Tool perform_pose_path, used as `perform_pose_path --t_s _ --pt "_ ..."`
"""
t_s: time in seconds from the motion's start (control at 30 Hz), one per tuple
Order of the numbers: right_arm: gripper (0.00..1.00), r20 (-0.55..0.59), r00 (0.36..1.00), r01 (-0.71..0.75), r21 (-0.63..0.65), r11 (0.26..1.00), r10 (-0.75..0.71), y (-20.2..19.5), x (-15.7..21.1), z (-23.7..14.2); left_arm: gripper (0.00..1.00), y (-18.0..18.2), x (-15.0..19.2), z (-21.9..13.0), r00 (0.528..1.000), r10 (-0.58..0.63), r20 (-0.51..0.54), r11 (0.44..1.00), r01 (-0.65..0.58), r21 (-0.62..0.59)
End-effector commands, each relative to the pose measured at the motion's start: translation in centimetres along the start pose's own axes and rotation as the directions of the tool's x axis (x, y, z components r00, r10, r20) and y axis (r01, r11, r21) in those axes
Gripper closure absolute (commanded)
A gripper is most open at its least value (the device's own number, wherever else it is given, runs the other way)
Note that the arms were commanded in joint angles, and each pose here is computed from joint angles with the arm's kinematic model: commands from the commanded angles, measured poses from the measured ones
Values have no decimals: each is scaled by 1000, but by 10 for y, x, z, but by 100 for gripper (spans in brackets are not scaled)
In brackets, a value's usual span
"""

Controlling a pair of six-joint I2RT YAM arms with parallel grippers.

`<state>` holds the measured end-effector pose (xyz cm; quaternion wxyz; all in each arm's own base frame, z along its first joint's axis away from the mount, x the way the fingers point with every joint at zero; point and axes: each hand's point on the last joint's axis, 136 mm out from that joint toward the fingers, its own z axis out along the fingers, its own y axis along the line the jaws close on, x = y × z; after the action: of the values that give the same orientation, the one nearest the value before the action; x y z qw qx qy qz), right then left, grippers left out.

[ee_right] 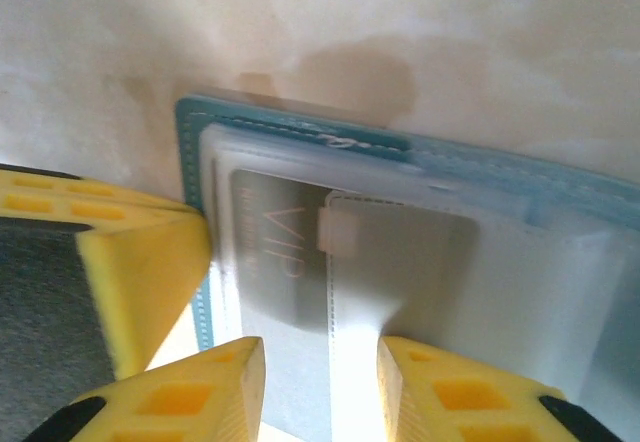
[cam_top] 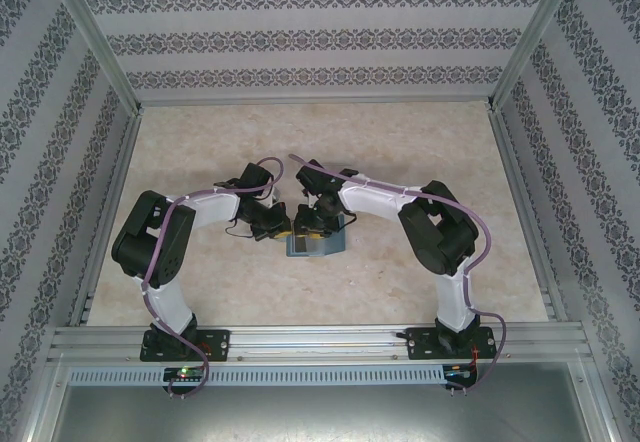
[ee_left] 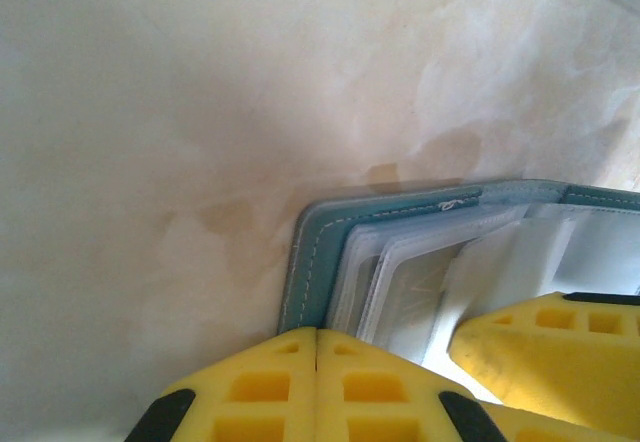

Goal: Take the credit cards out of the card holder

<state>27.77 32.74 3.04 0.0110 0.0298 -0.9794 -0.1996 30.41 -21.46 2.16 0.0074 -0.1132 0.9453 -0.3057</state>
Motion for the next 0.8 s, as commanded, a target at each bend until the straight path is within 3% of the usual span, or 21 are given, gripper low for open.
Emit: perform_pose_path --t_s 0.0,0.3,0.77 --pt "61 -19 1000 18 186 982 -15 -30 10 -5 97 12 9 6 999 -16 -39 999 14 -46" --pt "47 11 999 47 283 958 -53 -36 5 -22 97 13 10 7 999 -16 -43 999 14 -47" --pt "44 40 997 38 401 915 -59 -64 2 -46 97 9 8 5 999 -4 -44 999 2 -47"
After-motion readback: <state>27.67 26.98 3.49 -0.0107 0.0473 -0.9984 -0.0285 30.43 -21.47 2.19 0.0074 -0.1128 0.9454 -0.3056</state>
